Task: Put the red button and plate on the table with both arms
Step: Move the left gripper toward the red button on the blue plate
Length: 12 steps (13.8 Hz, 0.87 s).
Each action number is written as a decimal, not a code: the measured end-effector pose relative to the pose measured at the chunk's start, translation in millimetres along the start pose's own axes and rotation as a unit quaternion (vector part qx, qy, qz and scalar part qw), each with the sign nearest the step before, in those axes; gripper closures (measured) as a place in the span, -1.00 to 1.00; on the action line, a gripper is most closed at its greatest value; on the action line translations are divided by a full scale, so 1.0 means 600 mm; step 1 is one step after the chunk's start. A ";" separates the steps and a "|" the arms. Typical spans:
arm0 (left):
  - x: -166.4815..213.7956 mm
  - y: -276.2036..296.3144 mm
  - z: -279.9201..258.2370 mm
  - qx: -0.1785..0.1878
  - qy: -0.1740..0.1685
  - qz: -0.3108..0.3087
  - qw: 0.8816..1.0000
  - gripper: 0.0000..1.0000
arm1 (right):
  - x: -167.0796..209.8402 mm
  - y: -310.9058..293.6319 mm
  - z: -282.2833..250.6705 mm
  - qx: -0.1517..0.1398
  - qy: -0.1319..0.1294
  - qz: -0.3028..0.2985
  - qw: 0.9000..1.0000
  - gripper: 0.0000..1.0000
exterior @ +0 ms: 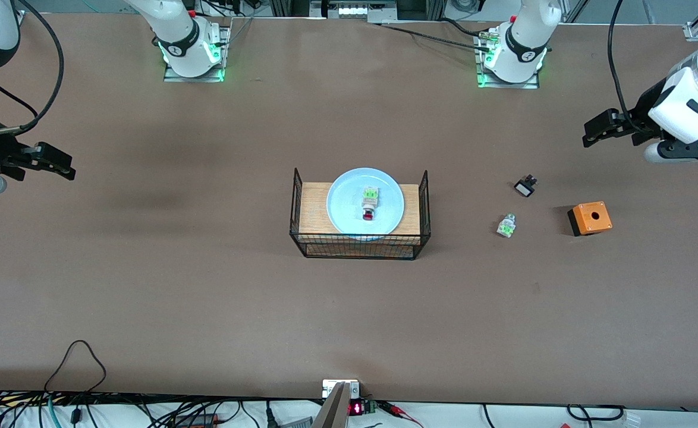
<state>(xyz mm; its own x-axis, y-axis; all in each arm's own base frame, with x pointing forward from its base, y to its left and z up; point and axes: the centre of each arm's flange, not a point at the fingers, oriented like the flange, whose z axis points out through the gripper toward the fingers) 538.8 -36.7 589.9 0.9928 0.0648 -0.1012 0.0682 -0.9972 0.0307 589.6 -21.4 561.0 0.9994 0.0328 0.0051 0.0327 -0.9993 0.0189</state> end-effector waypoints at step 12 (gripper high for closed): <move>0.001 0.066 0.027 -0.007 -0.064 0.032 0.997 -1.00 | 0.006 -0.002 -0.021 -0.001 0.014 -0.001 1.000 -1.00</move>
<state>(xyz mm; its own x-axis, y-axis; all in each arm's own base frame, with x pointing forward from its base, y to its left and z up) 540.7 -76.8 575.0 0.9744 -0.0047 -0.2250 0.0080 -0.9984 0.0556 593.2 -20.0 573.8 0.9988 0.0353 0.0332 0.0346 -0.9992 0.0218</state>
